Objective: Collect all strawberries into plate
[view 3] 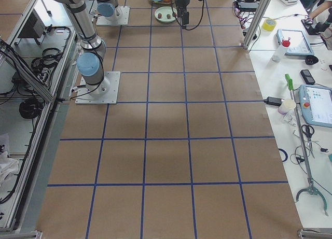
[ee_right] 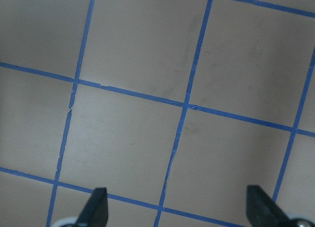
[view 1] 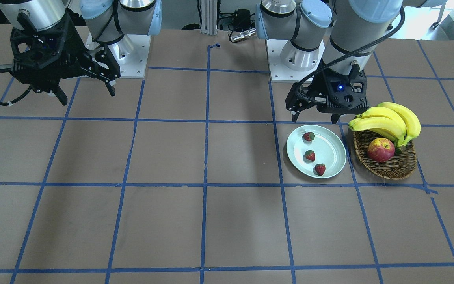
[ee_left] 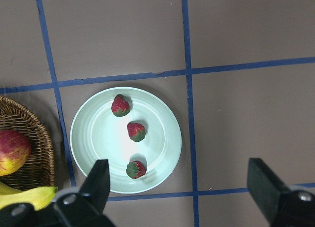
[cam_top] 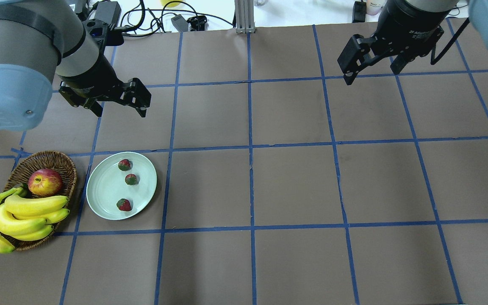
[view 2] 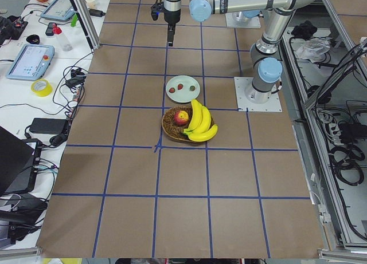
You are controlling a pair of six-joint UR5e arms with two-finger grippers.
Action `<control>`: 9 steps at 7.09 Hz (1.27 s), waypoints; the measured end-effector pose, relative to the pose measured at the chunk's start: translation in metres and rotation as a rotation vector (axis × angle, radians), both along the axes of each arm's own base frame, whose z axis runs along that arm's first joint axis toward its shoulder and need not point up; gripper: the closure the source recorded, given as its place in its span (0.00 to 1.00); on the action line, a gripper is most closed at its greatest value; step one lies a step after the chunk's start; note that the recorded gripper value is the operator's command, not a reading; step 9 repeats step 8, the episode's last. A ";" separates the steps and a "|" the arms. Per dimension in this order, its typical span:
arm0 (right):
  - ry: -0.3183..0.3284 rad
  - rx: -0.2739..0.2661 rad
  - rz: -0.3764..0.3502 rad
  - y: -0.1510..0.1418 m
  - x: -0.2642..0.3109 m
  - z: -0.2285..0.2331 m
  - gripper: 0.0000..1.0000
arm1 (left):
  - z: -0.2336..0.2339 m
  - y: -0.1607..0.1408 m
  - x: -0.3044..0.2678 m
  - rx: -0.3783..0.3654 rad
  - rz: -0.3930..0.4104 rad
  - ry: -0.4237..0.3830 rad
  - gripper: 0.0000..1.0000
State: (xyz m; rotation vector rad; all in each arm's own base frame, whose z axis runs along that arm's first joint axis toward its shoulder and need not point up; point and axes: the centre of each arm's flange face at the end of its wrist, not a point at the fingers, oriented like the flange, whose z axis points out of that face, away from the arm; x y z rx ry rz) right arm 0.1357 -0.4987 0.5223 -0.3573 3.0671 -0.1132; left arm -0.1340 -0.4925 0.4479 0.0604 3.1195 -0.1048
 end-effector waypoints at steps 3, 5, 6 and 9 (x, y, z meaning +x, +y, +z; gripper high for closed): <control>-0.001 0.000 0.000 0.000 0.000 0.000 0.00 | 0.023 0.012 -0.017 -0.004 -0.010 0.003 0.00; -0.001 0.000 0.000 0.000 0.000 0.000 0.00 | 0.027 0.017 -0.018 0.014 -0.010 0.008 0.00; -0.001 0.000 0.000 0.000 0.000 0.000 0.00 | 0.027 0.019 -0.019 0.023 -0.010 0.015 0.00; -0.001 0.000 0.000 0.000 0.000 0.000 0.00 | 0.027 0.020 -0.019 0.029 -0.010 0.020 0.00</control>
